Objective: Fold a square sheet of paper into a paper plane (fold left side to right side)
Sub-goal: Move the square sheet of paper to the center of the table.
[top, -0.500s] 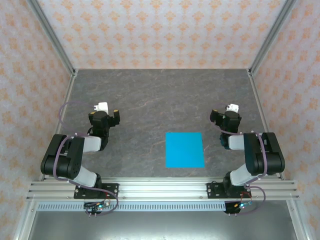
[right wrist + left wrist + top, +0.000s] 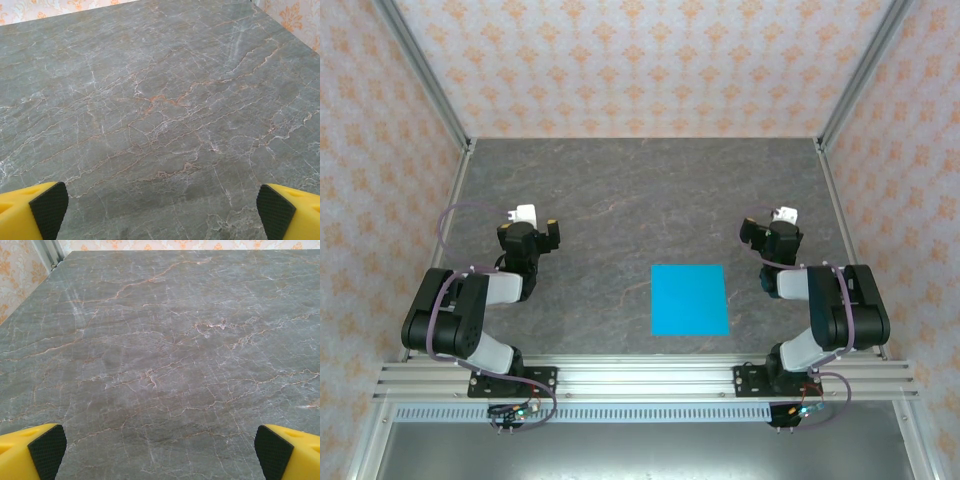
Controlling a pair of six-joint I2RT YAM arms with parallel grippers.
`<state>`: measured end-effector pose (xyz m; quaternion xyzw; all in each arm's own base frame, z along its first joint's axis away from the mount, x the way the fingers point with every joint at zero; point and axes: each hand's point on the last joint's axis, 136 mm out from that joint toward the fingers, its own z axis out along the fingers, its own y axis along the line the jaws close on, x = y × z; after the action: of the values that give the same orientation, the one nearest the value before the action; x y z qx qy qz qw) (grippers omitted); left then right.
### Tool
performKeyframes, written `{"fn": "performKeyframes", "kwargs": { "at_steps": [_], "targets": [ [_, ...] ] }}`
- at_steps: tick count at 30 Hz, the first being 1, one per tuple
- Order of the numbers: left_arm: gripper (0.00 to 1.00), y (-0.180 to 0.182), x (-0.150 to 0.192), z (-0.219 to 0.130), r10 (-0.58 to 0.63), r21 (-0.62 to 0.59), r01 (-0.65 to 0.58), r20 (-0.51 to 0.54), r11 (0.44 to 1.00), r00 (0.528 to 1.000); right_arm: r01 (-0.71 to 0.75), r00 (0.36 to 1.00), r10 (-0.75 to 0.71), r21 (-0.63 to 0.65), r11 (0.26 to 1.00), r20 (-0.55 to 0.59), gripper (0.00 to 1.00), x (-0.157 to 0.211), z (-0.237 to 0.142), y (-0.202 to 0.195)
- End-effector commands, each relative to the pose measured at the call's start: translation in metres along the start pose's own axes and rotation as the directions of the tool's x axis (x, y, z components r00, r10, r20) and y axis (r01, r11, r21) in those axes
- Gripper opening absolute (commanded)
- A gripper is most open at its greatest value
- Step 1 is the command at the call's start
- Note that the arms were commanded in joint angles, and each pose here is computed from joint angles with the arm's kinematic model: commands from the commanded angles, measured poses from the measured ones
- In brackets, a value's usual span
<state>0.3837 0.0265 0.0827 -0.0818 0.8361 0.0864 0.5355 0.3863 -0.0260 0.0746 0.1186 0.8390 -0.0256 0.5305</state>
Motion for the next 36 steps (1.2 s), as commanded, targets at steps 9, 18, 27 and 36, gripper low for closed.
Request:
{"fn": "performKeyframes", "kwargs": {
  "at_steps": [9, 18, 27, 36],
  "targets": [
    [1.00, 0.001, -0.015, 0.002, -0.002, -0.004, 0.003, 0.035, 1.000, 0.999, 0.003, 0.999, -0.002, -0.017, 1.000, 0.041, 0.99, -0.015, 0.000, 0.004],
    [1.00, 0.024, -0.044, -0.015, -0.112, -0.143, 0.099, -0.087, 0.985, 0.990, -0.084, 0.973, 0.098, 0.076, 0.994, -0.210, 1.00, -0.053, -0.025, 0.006],
    [0.99, -0.045, -0.078, -0.061, -0.321, 0.089, 0.370, -0.340, 0.925, 0.884, -0.068, 0.864, 0.046, -0.025, 0.997, -0.501, 1.00, -0.023, -0.108, 0.099],
    [0.99, -0.126, -0.042, -0.102, -0.317, 0.258, 0.492, -0.507, 0.831, 0.801, 0.130, 0.700, -0.200, -0.153, 0.980, -0.685, 1.00, 0.083, -0.166, 0.155]
  ]
}}
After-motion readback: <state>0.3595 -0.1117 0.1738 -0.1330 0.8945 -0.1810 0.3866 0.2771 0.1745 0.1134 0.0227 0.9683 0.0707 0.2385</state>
